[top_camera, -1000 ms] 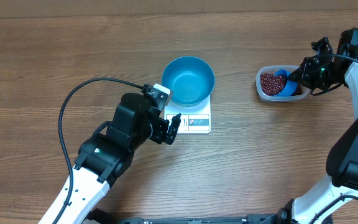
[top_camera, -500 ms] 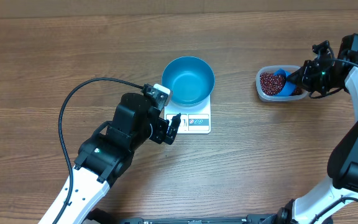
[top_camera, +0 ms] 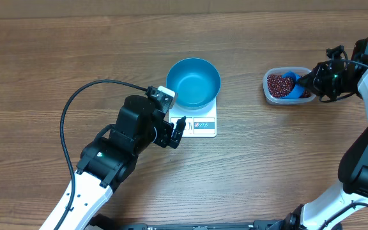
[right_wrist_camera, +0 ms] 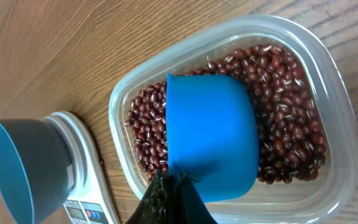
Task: Scoop item into bowl and weigh 150g on scale
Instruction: 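Drag the blue cup through the beans to fill it with the right gripper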
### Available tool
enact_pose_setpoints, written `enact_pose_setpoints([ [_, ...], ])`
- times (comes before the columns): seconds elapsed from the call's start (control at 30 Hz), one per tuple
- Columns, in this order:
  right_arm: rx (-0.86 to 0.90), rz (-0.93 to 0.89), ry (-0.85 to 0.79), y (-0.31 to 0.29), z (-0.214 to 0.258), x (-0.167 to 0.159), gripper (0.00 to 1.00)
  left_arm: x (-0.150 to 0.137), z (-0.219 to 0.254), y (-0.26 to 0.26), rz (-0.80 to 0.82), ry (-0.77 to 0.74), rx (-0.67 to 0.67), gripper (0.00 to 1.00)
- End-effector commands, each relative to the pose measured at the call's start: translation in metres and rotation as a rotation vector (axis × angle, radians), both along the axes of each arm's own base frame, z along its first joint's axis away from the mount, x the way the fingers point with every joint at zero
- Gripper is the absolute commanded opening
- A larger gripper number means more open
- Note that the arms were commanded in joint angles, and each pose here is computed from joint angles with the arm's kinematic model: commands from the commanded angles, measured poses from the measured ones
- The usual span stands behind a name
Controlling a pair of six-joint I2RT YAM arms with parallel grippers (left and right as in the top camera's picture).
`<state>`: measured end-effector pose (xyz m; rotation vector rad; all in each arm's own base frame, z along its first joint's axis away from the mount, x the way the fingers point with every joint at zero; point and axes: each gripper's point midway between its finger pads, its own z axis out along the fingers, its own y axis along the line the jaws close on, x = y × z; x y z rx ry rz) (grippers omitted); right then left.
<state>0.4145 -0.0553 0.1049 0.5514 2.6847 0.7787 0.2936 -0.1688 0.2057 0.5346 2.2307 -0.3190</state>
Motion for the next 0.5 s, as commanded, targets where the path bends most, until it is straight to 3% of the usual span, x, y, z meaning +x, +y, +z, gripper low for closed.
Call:
enact_pose_setpoints([
  [0.0, 0.040, -0.068, 0.116, 0.0000, -0.0229, -0.0141, 0.04, -0.0009, -0.0051, 0.0003, 0.006, 0.014, -0.001, 1.00],
  [0.47, 0.072, -0.136, 0.157, -0.0017, -0.0229, -0.0161, 0.04, -0.0009, -0.0051, 0.0003, 0.006, 0.014, -0.001, 1.00],
])
